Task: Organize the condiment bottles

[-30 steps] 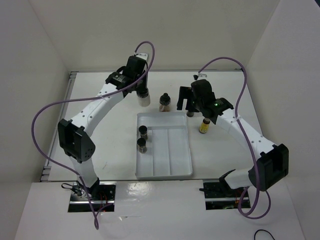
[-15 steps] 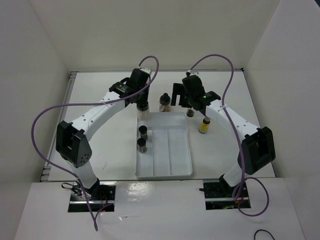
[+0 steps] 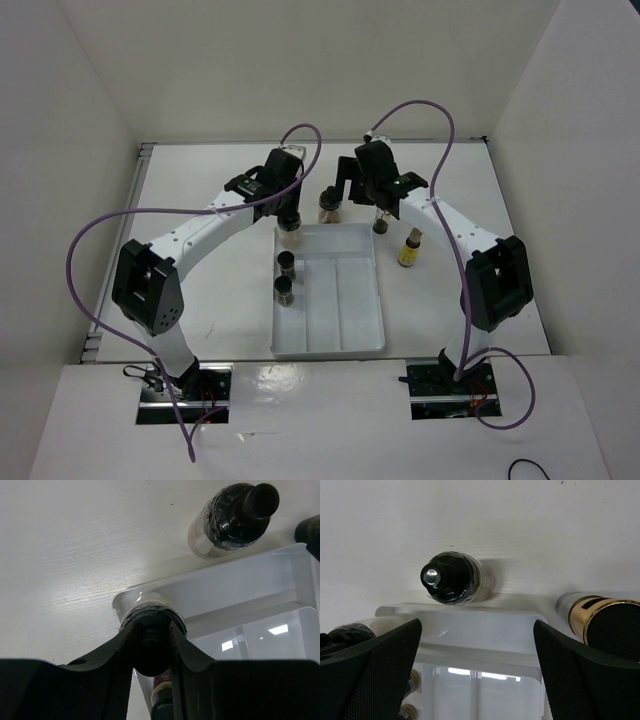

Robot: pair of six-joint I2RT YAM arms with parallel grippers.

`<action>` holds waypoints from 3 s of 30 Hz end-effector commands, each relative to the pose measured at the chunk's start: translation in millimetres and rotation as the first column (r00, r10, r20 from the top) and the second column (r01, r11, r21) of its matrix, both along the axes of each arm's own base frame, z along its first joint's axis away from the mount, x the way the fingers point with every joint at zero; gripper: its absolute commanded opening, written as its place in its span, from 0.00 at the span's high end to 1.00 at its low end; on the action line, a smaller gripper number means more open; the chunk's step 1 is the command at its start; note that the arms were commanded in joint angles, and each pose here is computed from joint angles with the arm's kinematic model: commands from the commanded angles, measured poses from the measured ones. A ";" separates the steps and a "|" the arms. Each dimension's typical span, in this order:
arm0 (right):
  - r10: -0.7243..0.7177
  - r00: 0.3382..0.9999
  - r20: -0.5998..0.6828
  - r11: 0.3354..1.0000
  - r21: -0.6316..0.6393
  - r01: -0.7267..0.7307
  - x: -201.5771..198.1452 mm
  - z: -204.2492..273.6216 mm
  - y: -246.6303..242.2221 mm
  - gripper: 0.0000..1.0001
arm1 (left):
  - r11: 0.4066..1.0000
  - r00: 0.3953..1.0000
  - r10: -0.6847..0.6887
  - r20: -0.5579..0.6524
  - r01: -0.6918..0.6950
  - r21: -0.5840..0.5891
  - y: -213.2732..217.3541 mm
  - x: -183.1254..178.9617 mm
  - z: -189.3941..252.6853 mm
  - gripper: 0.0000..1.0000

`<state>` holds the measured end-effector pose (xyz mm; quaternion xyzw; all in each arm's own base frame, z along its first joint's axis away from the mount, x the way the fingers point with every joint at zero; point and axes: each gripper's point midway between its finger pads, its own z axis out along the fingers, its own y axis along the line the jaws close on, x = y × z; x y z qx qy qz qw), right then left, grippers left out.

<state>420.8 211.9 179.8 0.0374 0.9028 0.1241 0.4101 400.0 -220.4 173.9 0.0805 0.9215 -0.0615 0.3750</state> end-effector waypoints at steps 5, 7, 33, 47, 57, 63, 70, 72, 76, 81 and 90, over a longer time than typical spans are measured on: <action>-0.005 0.996 0.085 0.999 0.032 0.002 23.6 24.5 14.5 0.04 | 0.997 0.995 0.029 0.098 -0.022 -0.071 -5.2 8.1 22.7 1.00; -0.005 0.997 0.075 1.000 0.026 0.003 26.6 18.2 16.1 0.04 | 0.997 0.993 0.036 0.111 -0.028 -0.073 -5.0 10.7 24.8 1.00; 0.064 0.997 0.052 0.996 -0.071 -0.060 56.6 2.2 62.2 0.10 | 0.983 0.970 0.172 0.174 -0.156 -0.099 41.2 -3.3 66.0 0.03; 0.019 1.000 -0.003 0.990 -0.143 -0.019 52.2 -21.0 58.3 0.30 | 0.947 0.950 0.295 0.107 -0.276 -0.163 111.6 -18.7 46.8 0.01; 0.003 1.000 -0.011 0.986 -0.165 -0.005 54.4 -27.7 55.3 0.51 | 0.943 0.945 0.309 0.106 -0.290 -0.160 121.6 -18.5 46.1 0.01; 0.012 1.000 -0.027 0.984 -0.176 -0.017 50.4 -31.8 58.6 0.75 | 0.941 0.942 0.317 0.106 -0.299 -0.160 125.1 -17.3 43.9 0.01; -0.025 1.000 -0.010 0.977 -0.210 0.023 53.8 -13.2 50.0 1.00 | 0.945 0.946 0.305 0.106 -0.287 -0.158 123.9 -17.7 43.7 0.01; -0.016 0.999 0.030 0.980 -0.198 0.022 52.5 11.5 52.7 1.00 | 0.945 0.946 0.305 0.106 -0.287 -0.158 123.9 -17.7 43.7 0.01; -0.008 0.997 0.079 0.984 -0.178 0.022 45.3 51.7 52.4 1.00 | 0.946 0.948 0.299 0.110 -0.279 -0.168 122.6 -19.0 47.0 0.01; 0.027 0.994 0.110 0.988 -0.155 -0.009 22.7 80.2 59.6 1.00 | 0.950 0.953 0.289 0.096 -0.273 -0.148 126.1 -21.5 38.3 0.01; 0.054 0.995 0.082 0.988 -0.148 -0.041 -16.1 71.1 68.1 1.00 | 0.951 0.954 0.282 0.100 -0.264 -0.158 124.5 -22.5 39.3 0.01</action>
